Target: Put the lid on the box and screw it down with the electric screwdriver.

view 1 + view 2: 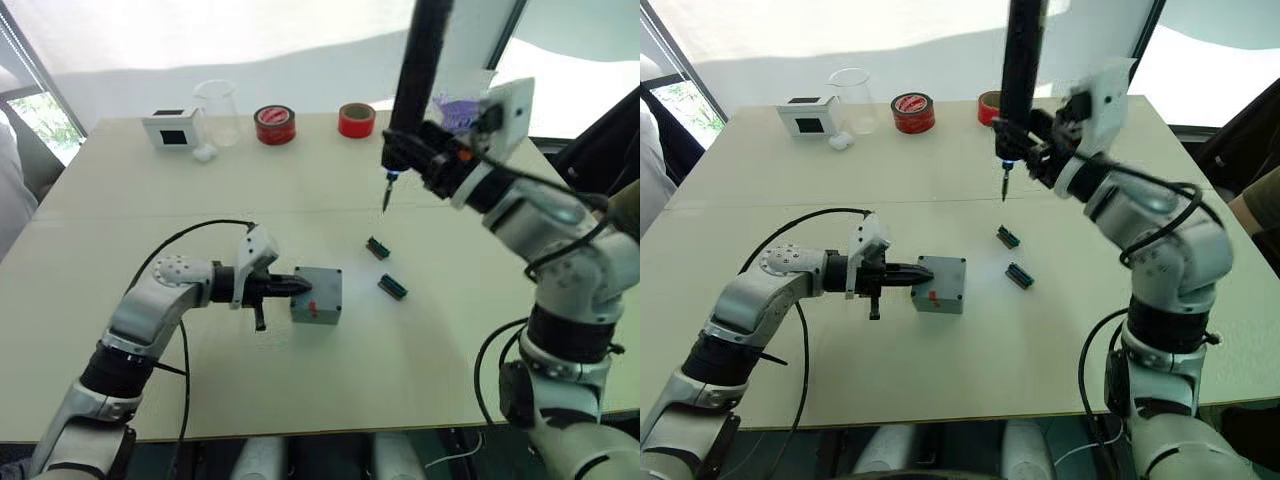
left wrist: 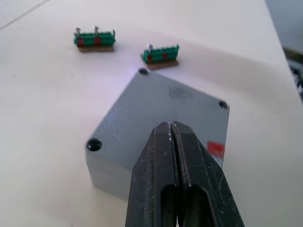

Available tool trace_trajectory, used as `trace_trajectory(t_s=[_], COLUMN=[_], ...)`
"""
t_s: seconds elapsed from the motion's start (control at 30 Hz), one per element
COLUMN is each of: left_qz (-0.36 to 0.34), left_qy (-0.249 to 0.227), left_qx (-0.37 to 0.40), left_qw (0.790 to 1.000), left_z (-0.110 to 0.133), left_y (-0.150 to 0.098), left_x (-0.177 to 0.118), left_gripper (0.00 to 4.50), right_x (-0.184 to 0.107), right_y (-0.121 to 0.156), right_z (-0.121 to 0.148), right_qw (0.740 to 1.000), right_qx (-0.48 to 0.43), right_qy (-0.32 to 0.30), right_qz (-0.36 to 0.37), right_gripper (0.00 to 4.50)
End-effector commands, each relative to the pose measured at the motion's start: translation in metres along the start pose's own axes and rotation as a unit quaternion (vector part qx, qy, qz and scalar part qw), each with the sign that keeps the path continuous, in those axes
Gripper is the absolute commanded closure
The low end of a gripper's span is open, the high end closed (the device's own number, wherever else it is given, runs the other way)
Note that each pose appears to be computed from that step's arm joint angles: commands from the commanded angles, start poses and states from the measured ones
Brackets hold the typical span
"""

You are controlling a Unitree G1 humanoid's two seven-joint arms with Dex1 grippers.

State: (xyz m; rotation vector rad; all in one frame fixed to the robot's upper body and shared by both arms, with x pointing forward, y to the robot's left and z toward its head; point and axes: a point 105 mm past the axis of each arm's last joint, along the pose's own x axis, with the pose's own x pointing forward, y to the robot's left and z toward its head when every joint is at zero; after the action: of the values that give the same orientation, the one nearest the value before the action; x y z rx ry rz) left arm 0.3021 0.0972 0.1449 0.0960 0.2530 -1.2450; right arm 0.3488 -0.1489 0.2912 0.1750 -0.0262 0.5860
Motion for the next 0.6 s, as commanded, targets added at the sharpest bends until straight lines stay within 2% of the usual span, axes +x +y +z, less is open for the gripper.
trace_trajectory(t_s=[0.03, 0.07, 0.13, 0.2, 0.4, 0.6], left_qz=[0.003, -0.004, -0.022, -0.042, -0.074, -0.063], left_qy=[-0.04, -0.043, -0.033, -0.019, 0.011, -0.003], left_qx=[0.009, 0.012, 0.031, 0.049, 0.084, 0.079], left_qw=[0.999, 0.999, 0.999, 0.998, 0.994, 0.995], left_z=[0.025, 0.029, 0.035, 0.037, 0.034, 0.033], left_y=[-0.004, -0.008, -0.021, -0.033, -0.051, -0.052], left_x=[-0.013, -0.017, -0.023, -0.027, -0.024, -0.016], left_gripper=[4.5, 4.5, 4.5, 4.5, 4.5, 4.5], right_x=[-0.016, -0.025, -0.053, -0.081, -0.11, -0.118], right_y=[-0.015, -0.03, -0.064, -0.081, -0.095, -0.106], right_z=[0.006, -0.004, -0.041, -0.073, -0.101, -0.115], right_qw=[0.997, 0.993, 0.965, 0.932, 0.888, 0.86], right_qx=[0.044, 0.044, 0.049, 0.062, 0.11, 0.126], right_qy=[0.053, 0.1, 0.225, 0.321, 0.414, 0.456], right_qz=[-0.019, -0.053, -0.129, -0.155, -0.168, -0.191], right_gripper=[2.71, 2.71, 2.71, 2.71, 2.71, 2.71])
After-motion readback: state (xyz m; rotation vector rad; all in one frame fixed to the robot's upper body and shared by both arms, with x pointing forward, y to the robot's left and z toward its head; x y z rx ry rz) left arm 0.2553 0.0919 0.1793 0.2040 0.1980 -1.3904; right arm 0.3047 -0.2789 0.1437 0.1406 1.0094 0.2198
